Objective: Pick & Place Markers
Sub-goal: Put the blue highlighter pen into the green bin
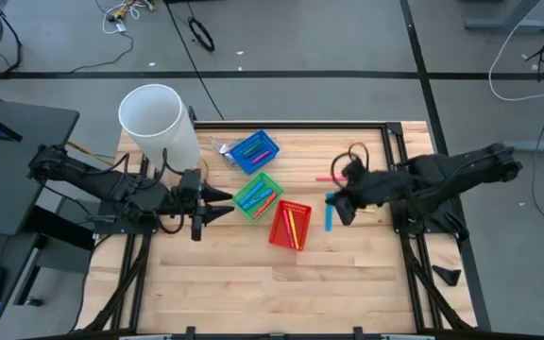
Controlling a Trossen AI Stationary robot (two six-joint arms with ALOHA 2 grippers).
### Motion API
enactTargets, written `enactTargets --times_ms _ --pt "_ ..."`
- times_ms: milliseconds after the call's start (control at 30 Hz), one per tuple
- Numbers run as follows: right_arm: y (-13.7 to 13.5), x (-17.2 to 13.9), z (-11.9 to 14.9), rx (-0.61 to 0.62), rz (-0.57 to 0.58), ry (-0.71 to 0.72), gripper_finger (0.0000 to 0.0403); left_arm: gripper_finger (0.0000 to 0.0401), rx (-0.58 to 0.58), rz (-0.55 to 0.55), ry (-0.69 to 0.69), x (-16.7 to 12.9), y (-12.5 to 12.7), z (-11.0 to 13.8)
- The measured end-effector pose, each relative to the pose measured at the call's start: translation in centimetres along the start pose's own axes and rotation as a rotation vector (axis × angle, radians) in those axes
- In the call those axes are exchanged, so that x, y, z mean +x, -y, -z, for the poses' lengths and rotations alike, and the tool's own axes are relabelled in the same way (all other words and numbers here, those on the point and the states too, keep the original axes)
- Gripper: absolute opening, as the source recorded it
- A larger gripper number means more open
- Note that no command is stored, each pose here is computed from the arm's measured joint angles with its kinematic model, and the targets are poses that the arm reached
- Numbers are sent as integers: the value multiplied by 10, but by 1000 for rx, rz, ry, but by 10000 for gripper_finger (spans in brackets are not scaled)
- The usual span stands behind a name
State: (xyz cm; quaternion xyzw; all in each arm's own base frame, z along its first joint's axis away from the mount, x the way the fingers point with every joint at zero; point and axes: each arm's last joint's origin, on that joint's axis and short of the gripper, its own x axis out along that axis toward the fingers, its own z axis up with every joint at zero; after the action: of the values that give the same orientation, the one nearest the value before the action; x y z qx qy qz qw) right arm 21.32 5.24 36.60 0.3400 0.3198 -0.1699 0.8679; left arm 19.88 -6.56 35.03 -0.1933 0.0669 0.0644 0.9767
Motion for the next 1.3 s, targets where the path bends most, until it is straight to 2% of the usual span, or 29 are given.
enactTargets --times_ms 267,467,700,833,900,1033,1167,1300 --pt "-23 -18 -40 -193 -213 298 52 177 -46 -33 17 0 -1 0" --pt "-29 -24 -51 -258 -265 403 52 177 -75 -53 29 0 -2 -1" --pt "-35 -21 -49 -303 -278 412 52 177 -105 -59 35 0 -2 -1" --pt "-41 -11 -49 -304 -309 395 52 177 -116 -28 65 -1 1 -7" --pt "-45 -4 -49 -309 -332 383 52 177 -95 -6 62 2 5 -14" --pt "-52 6 -51 -314 -364 374 52 177 -9 -38 -1 14 11 -20" --pt "-67 2 -62 -361 -376 381 52 177 44 -40 -26 29 19 -32" --pt "-82 -2 -76 -431 -353 379 52 177 99 4 -22 43 30 -46"
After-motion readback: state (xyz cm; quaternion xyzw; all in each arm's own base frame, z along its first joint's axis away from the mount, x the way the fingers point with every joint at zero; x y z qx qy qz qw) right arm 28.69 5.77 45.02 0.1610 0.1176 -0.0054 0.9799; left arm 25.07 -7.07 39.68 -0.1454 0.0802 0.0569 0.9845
